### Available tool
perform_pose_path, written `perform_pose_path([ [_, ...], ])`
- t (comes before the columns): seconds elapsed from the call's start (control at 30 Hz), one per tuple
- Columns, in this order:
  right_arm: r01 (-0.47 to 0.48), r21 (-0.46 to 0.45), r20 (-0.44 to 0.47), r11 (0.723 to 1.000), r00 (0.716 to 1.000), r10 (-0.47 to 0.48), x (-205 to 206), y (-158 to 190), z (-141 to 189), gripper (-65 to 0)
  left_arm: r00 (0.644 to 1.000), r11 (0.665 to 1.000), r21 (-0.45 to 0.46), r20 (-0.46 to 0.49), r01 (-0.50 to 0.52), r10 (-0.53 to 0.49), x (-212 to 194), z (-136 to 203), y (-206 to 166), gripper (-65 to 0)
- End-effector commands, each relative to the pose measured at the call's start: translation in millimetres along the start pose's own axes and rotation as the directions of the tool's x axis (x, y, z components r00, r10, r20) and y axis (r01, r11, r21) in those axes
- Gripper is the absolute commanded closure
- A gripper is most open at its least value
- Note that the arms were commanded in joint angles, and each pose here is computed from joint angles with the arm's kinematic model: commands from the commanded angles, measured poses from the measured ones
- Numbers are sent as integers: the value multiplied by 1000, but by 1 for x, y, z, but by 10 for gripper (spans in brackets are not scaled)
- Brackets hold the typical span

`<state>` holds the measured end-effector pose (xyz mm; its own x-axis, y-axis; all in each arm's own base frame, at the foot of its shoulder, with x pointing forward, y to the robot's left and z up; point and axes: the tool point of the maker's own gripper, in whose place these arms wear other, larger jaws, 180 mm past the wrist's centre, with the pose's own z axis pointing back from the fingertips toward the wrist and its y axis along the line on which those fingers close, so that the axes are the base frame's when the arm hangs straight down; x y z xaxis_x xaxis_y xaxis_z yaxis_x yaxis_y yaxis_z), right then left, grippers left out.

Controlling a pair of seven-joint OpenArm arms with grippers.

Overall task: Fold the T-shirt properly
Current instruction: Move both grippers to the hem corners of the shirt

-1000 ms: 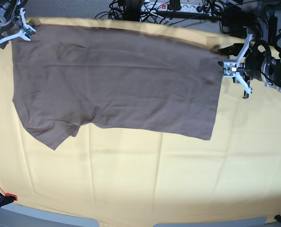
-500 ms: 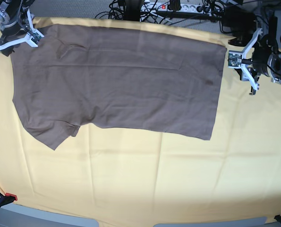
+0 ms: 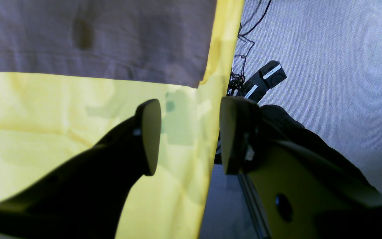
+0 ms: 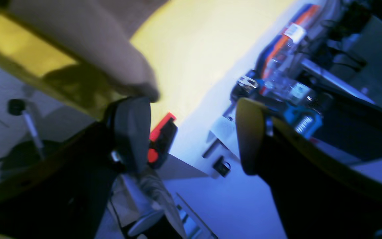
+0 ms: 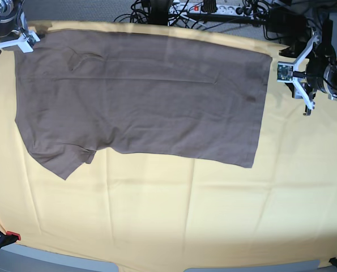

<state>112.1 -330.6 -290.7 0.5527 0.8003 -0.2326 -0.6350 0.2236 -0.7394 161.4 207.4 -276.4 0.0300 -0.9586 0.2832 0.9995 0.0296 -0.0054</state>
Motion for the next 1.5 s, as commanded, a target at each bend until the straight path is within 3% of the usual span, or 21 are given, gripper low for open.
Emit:
perform_pose_path([
  [0.0, 0, -63, -9, 998, 1000, 0, -1, -15, 2, -419, 1000, 1000, 22, -10, 6, -6, -1, 8, 5, -303],
  [0.1, 6, -143, -23, 990, 1000, -10, -4, -29, 4, -419, 1000, 1000, 22, -11, 6, -6, -2, 8, 5, -303],
  [0.2, 14, -163, -28, 987, 999, -19, -5, -32, 4, -419, 1000, 1000, 22, -12, 6, -6, -2, 8, 5, -303],
  [0.33, 41, -294, -23, 955, 998, -50, -6, -56, 10, -419, 1000, 1000, 22, -11, 6, -6, -2, 8, 5, -303],
  [0.43, 50, -322, -29, 946, 998, -62, -8, -61, 11, -419, 1000, 1000, 23, -12, 7, -7, -2, 8, 5, -303],
  [0.5, 67, -381, -13, 922, 997, -78, -7, -72, 15, -419, 1000, 999, 42, -14, 26, -25, -2, 8, 8, -303],
  [0.57, 94, -453, 18, 886, 995, -97, -3, -87, 20, -419, 1000, 993, 117, -5, 13, -12, 0, 8, 22, -303],
  [0.63, 130, -477, 51, 869, 991, -120, 3, -97, 19, -419, 1000, 977, 211, -4, -20, 21, 0, 9, 40, -303],
  [0.77, 210, -435, 129, 875, 977, -171, 20, -104, 11, -419, 995, 953, 288, 31, -99, 94, -2, 4, 63, -303],
  [0.93, 282, -441, 178, 852, 958, -226, 29, -120, 7, -419, 960, 881, 391, 187, -267, 208, 2, 6, 116, -303],
  [1.0, 290, -444, 192, 848, 955, -226, 31, -122, 8, -419, 917, 836, 401, 293, -374, 270, 4, 14, 141, -303],
  [1.07, 293, -441, 195, 848, 954, -228, 32, -121, 8, -419, 849, 790, 375, 417, -486, 325, 5, 24, 163, -303],
  [1.23, 299, -422, 195, 856, 952, -236, 32, -118, 6, -419, 592, 658, 209, 679, -723, 435, -15, 42, 205, -303],
  [1.37, 298, -425, 207, 855, 951, -229, 35, -119, 7, -419, 386, 539, 53, 757, -841, 528, -43, 21, 219, -303],
  [1.47, 299, -425, 220, 854, 950, -224, 37, -120, 7, -419, 278, 481, -47, 764, -875, 582, -54, -3, 222, -303],
])
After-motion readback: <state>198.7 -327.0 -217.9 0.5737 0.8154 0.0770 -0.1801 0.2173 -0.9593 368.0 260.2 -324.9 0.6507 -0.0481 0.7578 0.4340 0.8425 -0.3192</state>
